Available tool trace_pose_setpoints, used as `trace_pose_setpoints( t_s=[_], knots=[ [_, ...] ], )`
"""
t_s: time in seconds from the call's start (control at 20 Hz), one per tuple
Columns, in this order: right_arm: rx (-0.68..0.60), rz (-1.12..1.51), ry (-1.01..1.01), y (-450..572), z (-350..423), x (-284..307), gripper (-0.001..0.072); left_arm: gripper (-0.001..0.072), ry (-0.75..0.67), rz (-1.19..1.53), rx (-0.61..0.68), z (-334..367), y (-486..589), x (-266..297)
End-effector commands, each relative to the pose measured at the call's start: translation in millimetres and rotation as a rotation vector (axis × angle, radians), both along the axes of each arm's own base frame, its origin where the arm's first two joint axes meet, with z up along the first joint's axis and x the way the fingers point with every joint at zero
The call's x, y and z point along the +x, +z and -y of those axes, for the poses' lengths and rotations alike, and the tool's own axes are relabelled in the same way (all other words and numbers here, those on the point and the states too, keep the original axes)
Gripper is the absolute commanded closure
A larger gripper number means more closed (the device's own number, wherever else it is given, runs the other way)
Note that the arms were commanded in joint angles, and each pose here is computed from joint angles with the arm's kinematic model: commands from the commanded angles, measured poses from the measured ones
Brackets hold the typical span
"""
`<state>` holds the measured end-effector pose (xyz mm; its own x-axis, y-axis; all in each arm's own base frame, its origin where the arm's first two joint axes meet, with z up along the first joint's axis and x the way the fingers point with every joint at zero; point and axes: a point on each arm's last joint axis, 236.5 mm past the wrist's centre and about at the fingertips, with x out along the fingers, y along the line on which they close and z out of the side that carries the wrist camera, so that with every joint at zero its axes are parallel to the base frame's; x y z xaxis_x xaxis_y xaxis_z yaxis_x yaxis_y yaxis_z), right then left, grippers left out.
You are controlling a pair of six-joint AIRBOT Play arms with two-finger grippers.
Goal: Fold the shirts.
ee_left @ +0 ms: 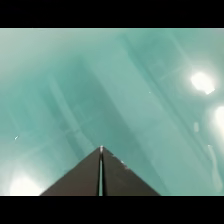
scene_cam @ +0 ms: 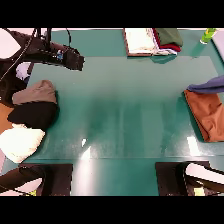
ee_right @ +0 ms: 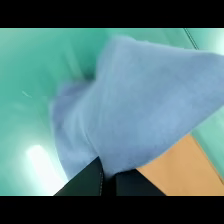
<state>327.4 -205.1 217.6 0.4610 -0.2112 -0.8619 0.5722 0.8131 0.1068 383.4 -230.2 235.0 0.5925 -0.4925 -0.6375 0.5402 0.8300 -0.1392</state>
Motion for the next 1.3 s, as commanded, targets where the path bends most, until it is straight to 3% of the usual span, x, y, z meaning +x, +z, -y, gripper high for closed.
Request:
trace_pose_setpoints(
  t_s=[0.0, 0.3, 0.55, 0.6, 0.7, 0.75, 0.95, 1.1, 1.25],
  knots=[
    [-0.008, -0.129, -0.046, -38.1, 1.1, -36.9, 0.0693, 0.0673, -0.005, -0.017, 0.011, -0.9, -3.9, -3.1],
    [0.080, -0.336, -0.137, -126.1, -5.6, -106.9, 0.0692, 0.0673, -0.010, -0.038, 0.024, -2.1, -8.2, -6.9],
    [0.123, -0.358, -0.229, -170.1, -0.2, -142.8, 0.0689, 0.0673, -0.012, -0.044, 0.027, -2.4, -9.3, -8.0],
    [0.131, -0.360, -0.251, -176.9, 1.9, -149.8, 0.0636, 0.0673, -0.012, -0.048, 0.029, -2.7, -10.0, -8.7],
    [0.150, -0.369, -0.294, -187.3, 7.1, -161.4, 0.0207, 0.0673, -0.014, -0.054, 0.033, -3.1, -11.3, -9.8],
    [0.155, -0.364, -0.314, -187.1, 10.5, -164.7, 0.0148, 0.0673, -0.014, -0.054, 0.033, -3.1, -11.3, -9.8],
    [0.157, -0.181, -0.296, -140.8, 13.8, -125.1, 0.0149, 0.0673, -0.013, -0.053, 0.032, -2.9, -11.1, -9.7],
    [0.296, 0.068, -0.064, -88.8, -56.4, -39.6, 0.0151, 0.0673, -0.010, -0.037, 0.023, -2.1, -8.0, -6.8],
    [0.291, 0.144, 0.207, -64.6, -138.0, 10.9, 0.0152, 0.0672, -0.005, -0.003, 0.014, -1.2, -2.2, -0.9]
  ],
)
